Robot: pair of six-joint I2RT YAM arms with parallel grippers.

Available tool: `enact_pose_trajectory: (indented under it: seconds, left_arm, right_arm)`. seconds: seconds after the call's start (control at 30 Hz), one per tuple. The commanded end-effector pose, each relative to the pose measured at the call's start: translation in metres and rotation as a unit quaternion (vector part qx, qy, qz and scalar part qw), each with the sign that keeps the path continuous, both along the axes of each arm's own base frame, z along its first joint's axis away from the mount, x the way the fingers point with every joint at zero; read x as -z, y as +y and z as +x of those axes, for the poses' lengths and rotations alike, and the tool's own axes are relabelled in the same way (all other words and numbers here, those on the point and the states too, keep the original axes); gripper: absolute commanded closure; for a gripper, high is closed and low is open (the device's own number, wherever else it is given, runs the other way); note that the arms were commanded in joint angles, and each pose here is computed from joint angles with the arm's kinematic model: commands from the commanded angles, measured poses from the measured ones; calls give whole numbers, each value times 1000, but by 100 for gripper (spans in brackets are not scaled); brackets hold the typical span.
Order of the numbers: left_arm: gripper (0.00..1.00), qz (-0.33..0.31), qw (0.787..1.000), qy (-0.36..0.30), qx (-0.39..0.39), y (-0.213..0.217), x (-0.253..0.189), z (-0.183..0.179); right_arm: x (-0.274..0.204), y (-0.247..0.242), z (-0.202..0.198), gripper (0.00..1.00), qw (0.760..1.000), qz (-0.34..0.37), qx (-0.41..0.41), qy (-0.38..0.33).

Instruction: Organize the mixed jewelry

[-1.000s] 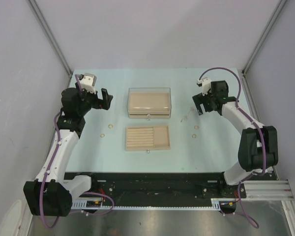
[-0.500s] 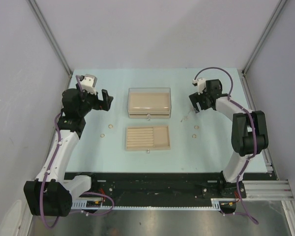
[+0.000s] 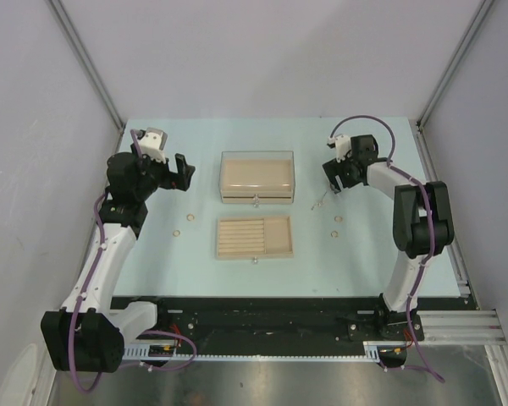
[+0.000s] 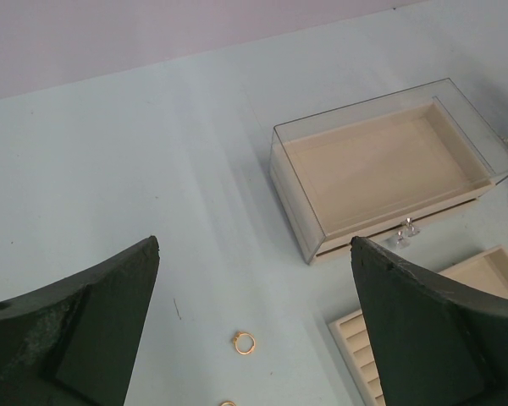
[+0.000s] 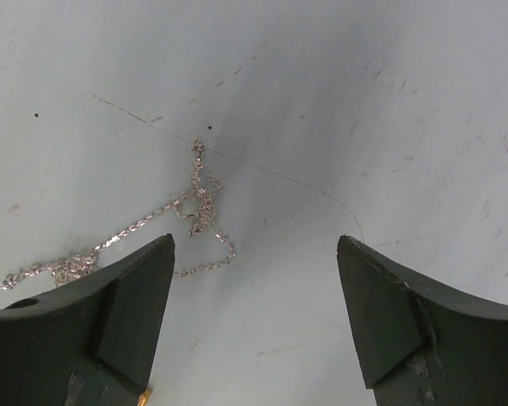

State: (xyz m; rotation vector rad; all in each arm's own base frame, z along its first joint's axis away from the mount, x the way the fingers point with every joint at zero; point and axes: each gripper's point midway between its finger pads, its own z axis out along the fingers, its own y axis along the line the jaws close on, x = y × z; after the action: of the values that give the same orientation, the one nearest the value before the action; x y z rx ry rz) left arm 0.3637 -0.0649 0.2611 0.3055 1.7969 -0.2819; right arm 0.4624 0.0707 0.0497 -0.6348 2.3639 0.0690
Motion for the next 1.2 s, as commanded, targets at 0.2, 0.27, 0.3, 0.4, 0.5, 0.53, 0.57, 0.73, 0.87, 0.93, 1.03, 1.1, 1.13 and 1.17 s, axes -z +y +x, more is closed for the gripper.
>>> enact_pose_trajectory:
  seconds: [0.2, 0.27, 0.3, 0.4, 0.5, 0.53, 0.57, 0.73, 0.87, 0.93, 1.03, 1.1, 1.13, 1.17]
  left_arm:
    - [0, 12, 1000, -23, 2, 2, -5, 2]
    - [0, 12, 1000, -20, 2, 2, -4, 2]
    - [0, 12, 1000, -21, 1, 2, -4, 3]
    - [0, 13, 1000, -20, 0, 2, -3, 3]
    - [0, 14, 1000, -19, 0, 2, -2, 3]
    - [0, 14, 1000, -19, 0, 2, -2, 3]
    - [0, 14, 1000, -18, -1, 3, -2, 4]
    - [0, 15, 1000, -18, -2, 3, -1, 4]
    - [0, 17, 1000, -19, -4, 4, -1, 4]
    - [0, 17, 1000, -19, -5, 4, -1, 4]
    - [0, 17, 1000, -19, -5, 4, -1, 4]
    - [0, 17, 1000, -20, -6, 5, -2, 4]
    - [0, 18, 1000, -22, -6, 5, -3, 3]
    - [0, 19, 1000, -21, -6, 5, -2, 3]
  right_arm:
    - [6, 11, 14, 22, 1000, 1, -30, -3]
    - [8, 13, 14, 22, 999, 2, -35, -1]
    - [9, 13, 14, 22, 999, 3, -38, -1]
    - [11, 16, 15, 23, 999, 2, -41, 1]
    - [12, 16, 17, 24, 999, 1, -42, 2]
    - [14, 17, 17, 25, 999, 1, -43, 3]
    - [14, 17, 18, 25, 999, 1, -44, 3]
    - [22, 21, 15, 34, 998, 6, -54, 20]
    - [27, 24, 10, 37, 997, 11, -62, 33]
    - [29, 25, 7, 39, 997, 15, -69, 39]
    - [32, 27, 3, 41, 996, 18, -78, 48]
    - [34, 27, 1, 43, 995, 18, -82, 54]
    - [35, 27, -1, 44, 995, 18, -84, 57]
    - [37, 28, -2, 45, 994, 17, -87, 60]
